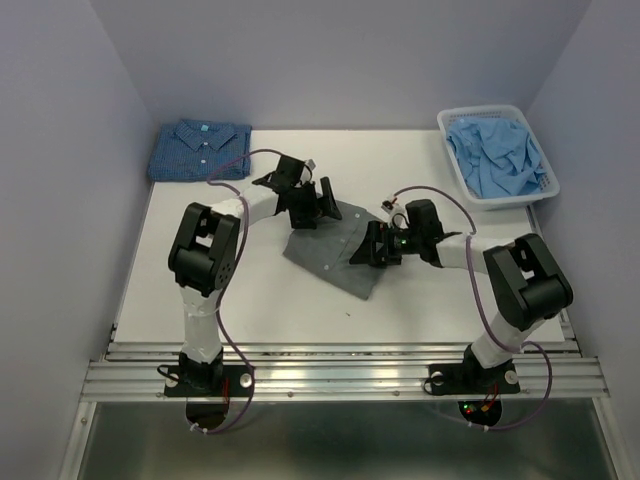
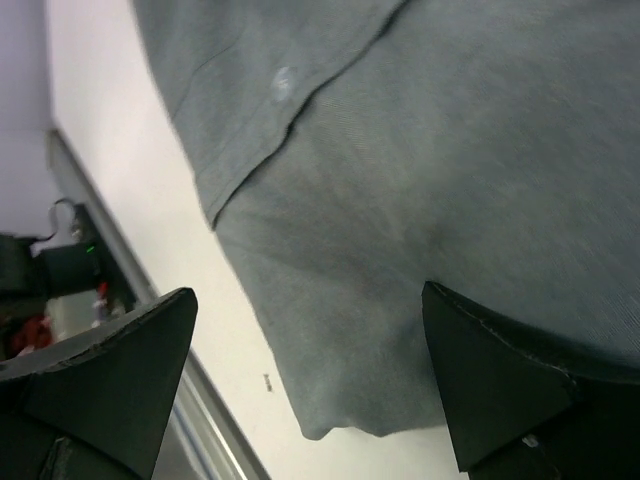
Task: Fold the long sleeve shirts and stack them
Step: Fold the shirt
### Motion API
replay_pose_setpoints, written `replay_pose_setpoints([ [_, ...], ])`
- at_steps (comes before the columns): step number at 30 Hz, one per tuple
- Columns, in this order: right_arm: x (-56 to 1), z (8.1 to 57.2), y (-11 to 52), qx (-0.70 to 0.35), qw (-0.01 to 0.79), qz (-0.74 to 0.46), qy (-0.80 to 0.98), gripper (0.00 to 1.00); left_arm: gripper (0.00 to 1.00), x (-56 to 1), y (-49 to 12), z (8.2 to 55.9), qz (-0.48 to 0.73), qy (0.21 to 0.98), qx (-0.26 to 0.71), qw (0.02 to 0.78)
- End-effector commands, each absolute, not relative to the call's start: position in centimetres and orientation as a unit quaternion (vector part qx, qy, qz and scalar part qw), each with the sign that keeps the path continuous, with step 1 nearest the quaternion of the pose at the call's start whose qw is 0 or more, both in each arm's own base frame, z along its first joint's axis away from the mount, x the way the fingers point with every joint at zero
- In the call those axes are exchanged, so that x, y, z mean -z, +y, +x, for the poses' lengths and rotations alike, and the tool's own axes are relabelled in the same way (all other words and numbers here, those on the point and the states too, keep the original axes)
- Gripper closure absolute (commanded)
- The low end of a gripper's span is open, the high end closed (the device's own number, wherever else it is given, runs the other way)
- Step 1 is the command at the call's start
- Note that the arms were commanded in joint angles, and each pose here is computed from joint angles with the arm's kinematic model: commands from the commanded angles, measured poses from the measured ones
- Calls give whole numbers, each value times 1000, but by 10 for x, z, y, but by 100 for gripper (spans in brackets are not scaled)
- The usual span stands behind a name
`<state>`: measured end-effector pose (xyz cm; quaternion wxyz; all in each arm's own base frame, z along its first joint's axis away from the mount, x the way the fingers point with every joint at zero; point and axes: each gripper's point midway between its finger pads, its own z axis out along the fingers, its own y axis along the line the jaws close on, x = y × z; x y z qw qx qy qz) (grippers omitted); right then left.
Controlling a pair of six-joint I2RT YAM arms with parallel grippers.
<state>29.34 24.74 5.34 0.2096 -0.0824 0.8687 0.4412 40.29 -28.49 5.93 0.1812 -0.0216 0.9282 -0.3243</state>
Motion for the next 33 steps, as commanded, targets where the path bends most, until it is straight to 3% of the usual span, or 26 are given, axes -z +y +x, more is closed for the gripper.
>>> replay_pose_setpoints([
  [1,-82,314,228,-379,266,-90,882,0,1,-96,-251,400,-37,931,278,234],
  [9,-102,326,229,-375,283,-83,879,0,1,-95,-235,368,-58,931,273,236],
  [15,-77,329,230,-366,254,-74,892,0,1,-94,-245,348,-45,926,297,229],
  [26,-44,330,211,-305,245,-58,919,0,1,-20,-226,315,-78,952,255,148],
  [33,-104,324,230,-216,332,-198,897,0,1,-66,-233,325,-71,938,282,187],
])
